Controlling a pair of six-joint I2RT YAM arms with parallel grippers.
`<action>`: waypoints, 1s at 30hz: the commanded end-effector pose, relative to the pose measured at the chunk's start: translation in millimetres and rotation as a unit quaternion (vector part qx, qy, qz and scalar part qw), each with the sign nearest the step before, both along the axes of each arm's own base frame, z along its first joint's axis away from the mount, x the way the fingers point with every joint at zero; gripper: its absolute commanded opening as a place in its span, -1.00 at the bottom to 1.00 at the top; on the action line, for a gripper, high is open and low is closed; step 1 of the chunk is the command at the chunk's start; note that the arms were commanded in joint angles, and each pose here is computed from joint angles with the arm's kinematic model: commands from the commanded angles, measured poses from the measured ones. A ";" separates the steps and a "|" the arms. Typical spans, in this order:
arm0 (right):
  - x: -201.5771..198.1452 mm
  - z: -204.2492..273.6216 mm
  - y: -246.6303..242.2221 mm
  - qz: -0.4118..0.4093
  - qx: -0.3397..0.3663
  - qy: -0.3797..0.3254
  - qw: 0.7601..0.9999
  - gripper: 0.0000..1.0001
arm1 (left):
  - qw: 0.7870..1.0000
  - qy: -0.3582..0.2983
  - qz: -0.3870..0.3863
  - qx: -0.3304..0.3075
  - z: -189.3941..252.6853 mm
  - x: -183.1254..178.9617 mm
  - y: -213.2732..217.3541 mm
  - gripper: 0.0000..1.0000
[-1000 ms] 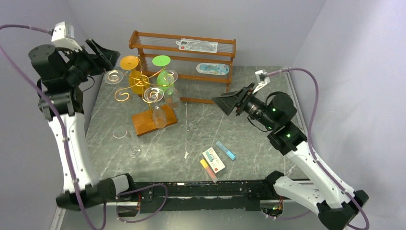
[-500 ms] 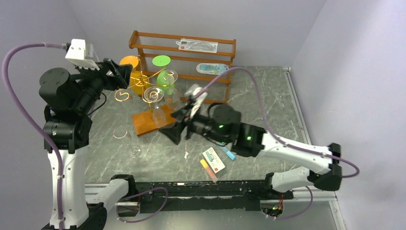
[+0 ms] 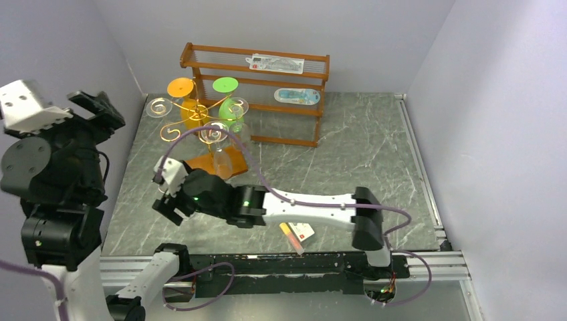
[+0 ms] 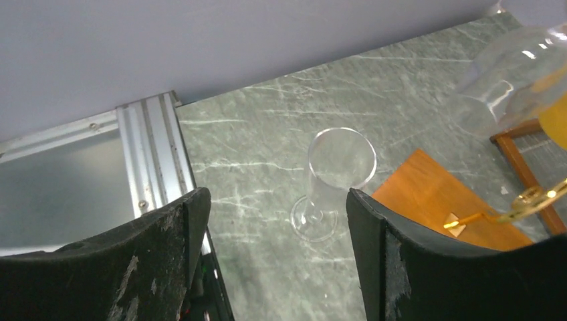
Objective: Place the wine glass upside down on the wine glass rack
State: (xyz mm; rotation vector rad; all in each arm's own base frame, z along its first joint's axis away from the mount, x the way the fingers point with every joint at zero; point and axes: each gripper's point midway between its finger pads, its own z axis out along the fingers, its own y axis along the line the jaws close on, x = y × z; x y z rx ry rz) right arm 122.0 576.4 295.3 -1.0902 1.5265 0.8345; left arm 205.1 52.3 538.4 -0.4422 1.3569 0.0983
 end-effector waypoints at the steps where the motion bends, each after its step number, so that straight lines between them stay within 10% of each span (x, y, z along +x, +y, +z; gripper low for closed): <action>1: 16.5 -22.4 20.8 -0.028 -0.044 -0.012 0.999 0.57 | 0.999 -0.014 0.050 -0.004 12.9 -27.6 18.3 0.64; 14: 49.5 -70.0 49.5 -0.084 -0.101 0.004 0.991 0.48 | 1.000 0.006 0.028 0.003 1.7 -8.5 8.4 0.62; 30: 33.9 -103.1 43.3 -0.040 -0.149 0.021 0.988 -0.45 | 1.000 0.009 0.019 0.014 -2.2 -2.8 4.6 0.63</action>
